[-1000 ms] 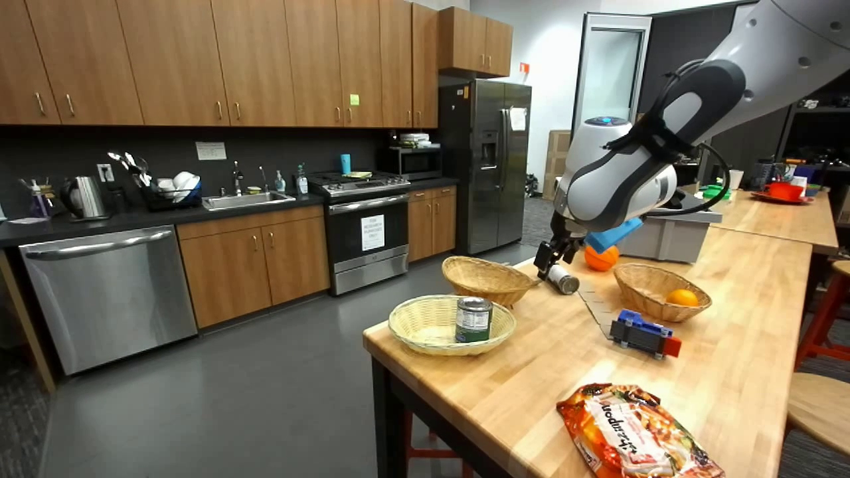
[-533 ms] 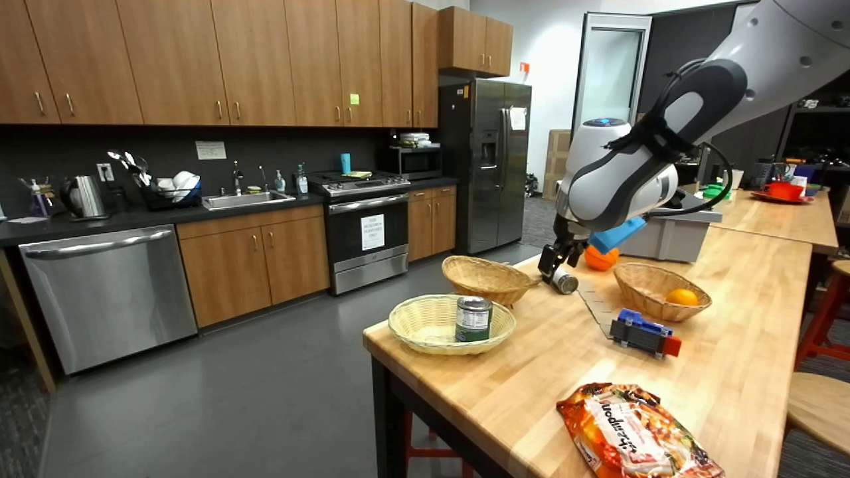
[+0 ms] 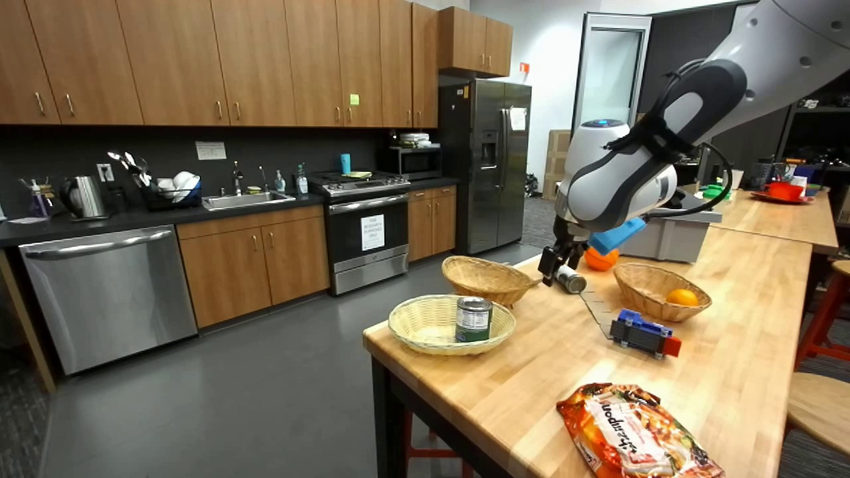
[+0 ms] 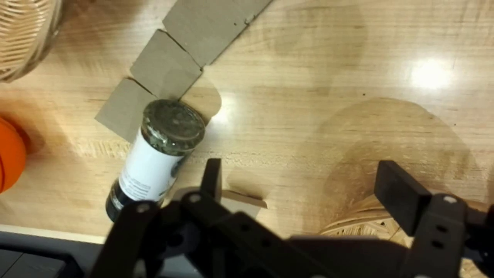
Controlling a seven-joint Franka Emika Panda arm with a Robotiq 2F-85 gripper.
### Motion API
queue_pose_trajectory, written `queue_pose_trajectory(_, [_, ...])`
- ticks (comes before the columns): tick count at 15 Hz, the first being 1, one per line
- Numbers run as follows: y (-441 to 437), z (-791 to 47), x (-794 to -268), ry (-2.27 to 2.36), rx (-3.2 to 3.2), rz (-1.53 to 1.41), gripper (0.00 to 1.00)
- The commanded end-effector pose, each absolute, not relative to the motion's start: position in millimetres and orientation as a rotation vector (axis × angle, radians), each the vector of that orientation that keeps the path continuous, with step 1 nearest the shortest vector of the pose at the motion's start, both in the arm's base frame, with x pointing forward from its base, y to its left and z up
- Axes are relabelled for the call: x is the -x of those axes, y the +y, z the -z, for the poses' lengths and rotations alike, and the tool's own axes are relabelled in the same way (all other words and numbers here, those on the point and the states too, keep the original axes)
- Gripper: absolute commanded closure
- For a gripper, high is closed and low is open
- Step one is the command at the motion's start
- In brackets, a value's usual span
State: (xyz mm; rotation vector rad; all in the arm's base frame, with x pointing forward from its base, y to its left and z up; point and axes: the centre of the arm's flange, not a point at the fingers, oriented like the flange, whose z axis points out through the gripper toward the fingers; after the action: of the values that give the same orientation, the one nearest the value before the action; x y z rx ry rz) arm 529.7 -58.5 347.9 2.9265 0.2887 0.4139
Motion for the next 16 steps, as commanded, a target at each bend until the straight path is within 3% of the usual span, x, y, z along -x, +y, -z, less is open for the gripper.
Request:
queue_pose_trajectory(1, [-56.2, -353.3, -517.6, 0.248, -2.929, -0.399, 0.00])
queue_pose_trajectory(16, [-24.1, -331.4, -473.5, 0.245, -2.961, -0.291, 0.00])
